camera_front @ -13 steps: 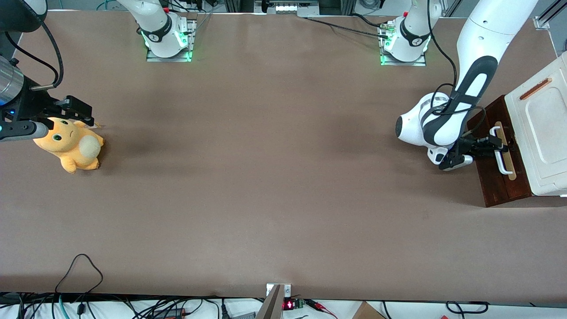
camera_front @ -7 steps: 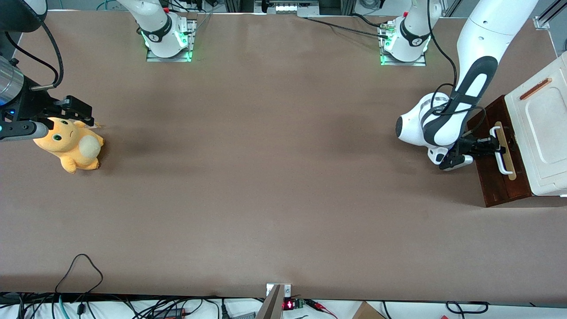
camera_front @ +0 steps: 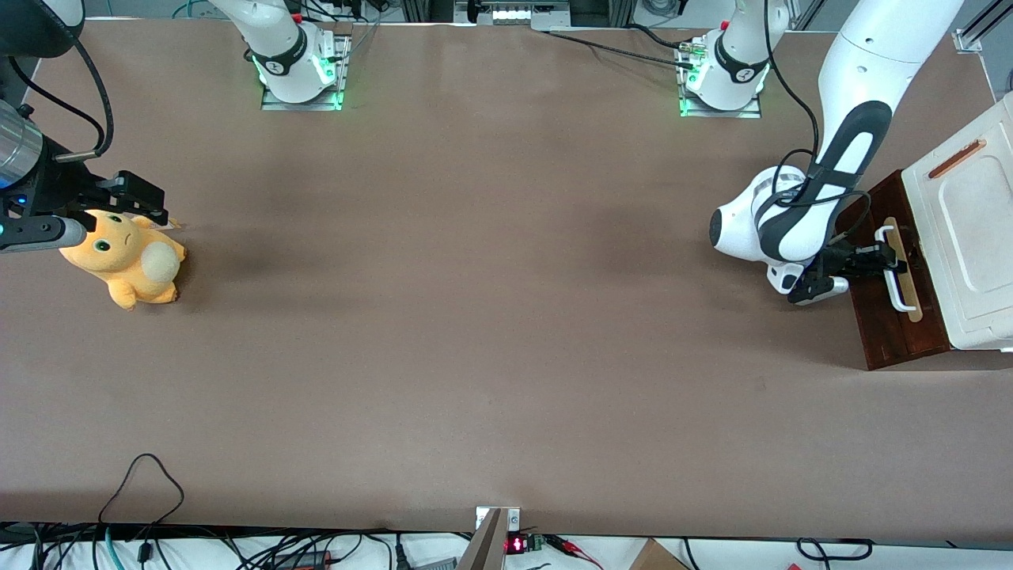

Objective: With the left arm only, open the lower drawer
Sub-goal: 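Close the left gripper around the white drawer handle, then pull the handle away from the cabinet to slide the drawer out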

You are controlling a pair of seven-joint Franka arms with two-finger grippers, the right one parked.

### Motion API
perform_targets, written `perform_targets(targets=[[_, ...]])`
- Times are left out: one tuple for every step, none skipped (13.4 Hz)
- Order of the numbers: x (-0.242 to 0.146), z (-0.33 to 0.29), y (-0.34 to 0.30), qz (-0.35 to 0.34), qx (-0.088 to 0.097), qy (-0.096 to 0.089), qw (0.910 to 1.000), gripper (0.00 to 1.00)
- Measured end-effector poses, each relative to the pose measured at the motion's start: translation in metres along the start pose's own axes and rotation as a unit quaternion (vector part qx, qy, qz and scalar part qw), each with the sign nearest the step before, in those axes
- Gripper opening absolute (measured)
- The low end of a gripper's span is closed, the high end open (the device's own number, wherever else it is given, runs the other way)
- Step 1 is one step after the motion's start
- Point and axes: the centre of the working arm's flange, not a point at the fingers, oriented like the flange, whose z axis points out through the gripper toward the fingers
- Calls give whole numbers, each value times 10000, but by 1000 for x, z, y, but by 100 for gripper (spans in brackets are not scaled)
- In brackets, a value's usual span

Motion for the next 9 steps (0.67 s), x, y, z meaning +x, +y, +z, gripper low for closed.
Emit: perform_targets(targets=[[0, 0, 0, -86, 2, 1, 10000, 18], [0, 0, 0, -105, 1, 0, 9999, 18], [0, 0, 0, -105, 2, 0, 9999, 18], [0, 0, 0, -105, 2, 0, 9999, 18], [0, 0, 0, -105, 1, 1, 9999, 18], [0, -1, 0, -105, 0, 5, 9999, 18], [1, -2, 1, -104, -6, 20, 9999, 18], [1, -6, 1, -93, -18, 53, 9999, 18], [2, -12, 2, -74, -32, 94, 9999, 18]])
